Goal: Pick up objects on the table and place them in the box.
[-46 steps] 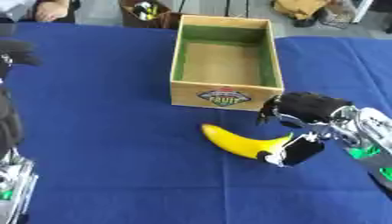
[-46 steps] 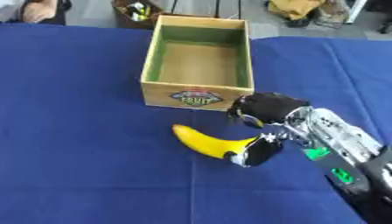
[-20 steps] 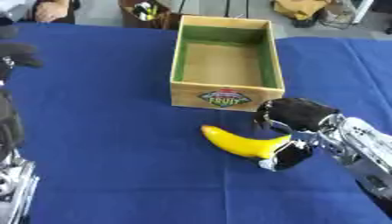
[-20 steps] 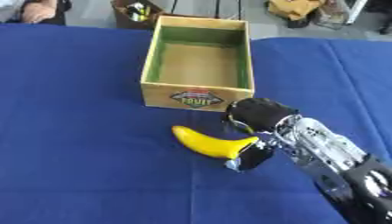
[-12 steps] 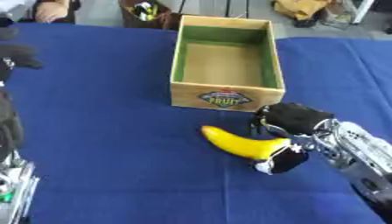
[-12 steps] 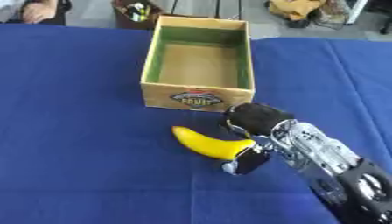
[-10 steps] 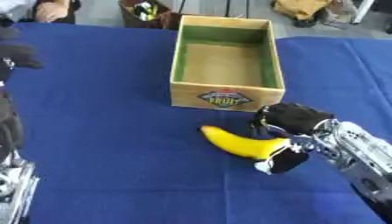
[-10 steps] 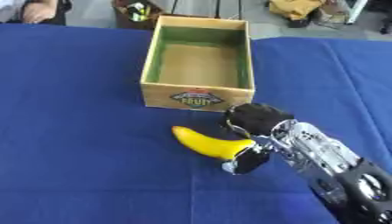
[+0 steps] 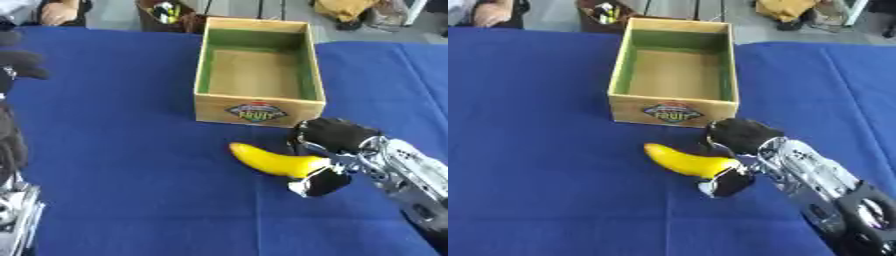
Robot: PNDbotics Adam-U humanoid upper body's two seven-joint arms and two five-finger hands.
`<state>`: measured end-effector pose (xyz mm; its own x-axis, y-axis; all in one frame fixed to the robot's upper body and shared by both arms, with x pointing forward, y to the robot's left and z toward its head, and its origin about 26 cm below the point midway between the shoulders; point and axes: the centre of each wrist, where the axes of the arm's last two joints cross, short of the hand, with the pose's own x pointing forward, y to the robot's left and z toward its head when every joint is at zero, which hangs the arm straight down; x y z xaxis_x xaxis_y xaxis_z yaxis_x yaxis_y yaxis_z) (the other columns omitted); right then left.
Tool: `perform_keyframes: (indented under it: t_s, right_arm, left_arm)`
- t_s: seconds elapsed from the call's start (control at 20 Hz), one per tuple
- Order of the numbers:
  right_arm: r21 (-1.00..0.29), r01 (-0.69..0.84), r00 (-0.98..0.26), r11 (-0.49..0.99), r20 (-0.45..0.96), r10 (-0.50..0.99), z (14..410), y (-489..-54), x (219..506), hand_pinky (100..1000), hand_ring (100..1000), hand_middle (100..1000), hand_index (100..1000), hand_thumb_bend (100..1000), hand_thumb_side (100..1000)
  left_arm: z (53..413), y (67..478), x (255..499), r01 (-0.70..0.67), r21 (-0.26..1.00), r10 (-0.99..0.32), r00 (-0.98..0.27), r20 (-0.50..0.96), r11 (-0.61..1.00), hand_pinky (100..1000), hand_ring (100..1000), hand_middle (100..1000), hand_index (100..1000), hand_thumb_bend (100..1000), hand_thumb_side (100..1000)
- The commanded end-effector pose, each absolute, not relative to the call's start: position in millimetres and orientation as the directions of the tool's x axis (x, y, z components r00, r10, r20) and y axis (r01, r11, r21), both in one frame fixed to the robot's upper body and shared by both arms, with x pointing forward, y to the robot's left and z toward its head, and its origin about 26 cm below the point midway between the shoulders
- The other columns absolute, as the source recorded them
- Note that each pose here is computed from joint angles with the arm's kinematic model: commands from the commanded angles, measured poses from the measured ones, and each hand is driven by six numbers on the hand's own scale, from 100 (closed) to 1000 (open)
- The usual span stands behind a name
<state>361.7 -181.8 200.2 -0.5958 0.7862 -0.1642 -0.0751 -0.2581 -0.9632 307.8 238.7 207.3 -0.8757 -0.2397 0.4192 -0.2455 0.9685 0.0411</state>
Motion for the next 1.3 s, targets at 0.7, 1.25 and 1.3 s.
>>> perform_keyframes:
  t_s: [0.7,1.25,1.3]
  right_arm:
    - [-0.975,-0.06,-0.589,-0.214,-0.139,0.796,209,-189,359,677,703,465,589,226,450]
    - [-0.987,-0.022,-0.589,-0.16,-0.117,0.799,218,-193,351,658,671,422,542,125,462]
    - [-0.987,-0.019,-0.59,-0.157,-0.116,0.799,219,-193,350,653,664,412,531,101,462]
  left_arm:
    - [215,237,306,-0.247,0.037,-0.241,-0.886,0.396,0.968,493,577,631,782,100,1000]
    - [214,237,305,-0.251,0.037,-0.245,-0.883,0.4,0.967,492,577,631,781,100,1000]
    - [214,238,305,-0.252,0.037,-0.245,-0.883,0.4,0.967,492,577,631,781,100,1000]
